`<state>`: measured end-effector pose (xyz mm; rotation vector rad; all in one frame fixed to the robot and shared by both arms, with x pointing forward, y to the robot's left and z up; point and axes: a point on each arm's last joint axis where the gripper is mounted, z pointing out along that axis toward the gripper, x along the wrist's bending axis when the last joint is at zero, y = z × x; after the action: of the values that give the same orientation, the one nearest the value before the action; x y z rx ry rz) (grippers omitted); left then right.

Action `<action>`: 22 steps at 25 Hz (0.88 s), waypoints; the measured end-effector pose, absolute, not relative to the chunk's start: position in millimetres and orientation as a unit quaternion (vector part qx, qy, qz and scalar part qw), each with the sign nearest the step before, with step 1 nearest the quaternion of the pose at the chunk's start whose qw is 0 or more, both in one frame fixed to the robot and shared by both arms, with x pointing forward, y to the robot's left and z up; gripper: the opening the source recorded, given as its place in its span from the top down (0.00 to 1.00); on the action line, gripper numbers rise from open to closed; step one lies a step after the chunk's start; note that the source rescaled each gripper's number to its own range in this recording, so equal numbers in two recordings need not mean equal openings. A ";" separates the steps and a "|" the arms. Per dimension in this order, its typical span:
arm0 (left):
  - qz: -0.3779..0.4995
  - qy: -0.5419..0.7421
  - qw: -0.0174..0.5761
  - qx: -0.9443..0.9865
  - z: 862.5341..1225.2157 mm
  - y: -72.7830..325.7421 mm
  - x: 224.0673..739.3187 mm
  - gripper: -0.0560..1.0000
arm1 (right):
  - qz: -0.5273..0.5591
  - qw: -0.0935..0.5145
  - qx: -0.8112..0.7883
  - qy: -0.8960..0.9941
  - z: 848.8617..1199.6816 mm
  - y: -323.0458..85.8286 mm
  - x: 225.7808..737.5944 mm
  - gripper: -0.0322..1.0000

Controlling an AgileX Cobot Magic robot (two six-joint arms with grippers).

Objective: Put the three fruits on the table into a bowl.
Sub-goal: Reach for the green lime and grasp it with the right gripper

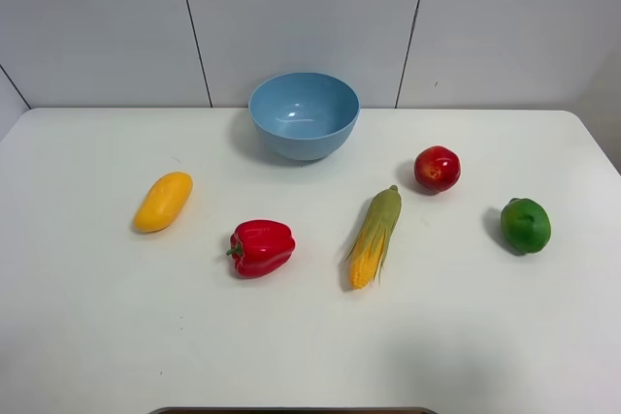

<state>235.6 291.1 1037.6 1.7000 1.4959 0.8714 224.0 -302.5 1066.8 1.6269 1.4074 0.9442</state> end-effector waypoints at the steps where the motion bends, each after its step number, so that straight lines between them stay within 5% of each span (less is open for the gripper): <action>1: 0.336 0.578 0.350 0.656 1037.6 291.1 235.6 0.00 | 0.370 0.386 0.639 0.553 1066.8 -302.6 224.0 0.60; 22: 0.336 0.578 0.350 0.656 1037.6 291.1 235.6 0.00 | 0.372 0.390 0.638 0.550 1068.8 -303.0 223.1 0.60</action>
<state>235.6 291.1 1037.6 1.7000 1.4959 0.8714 223.1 -303.0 1068.8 1.6224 1.3971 0.9446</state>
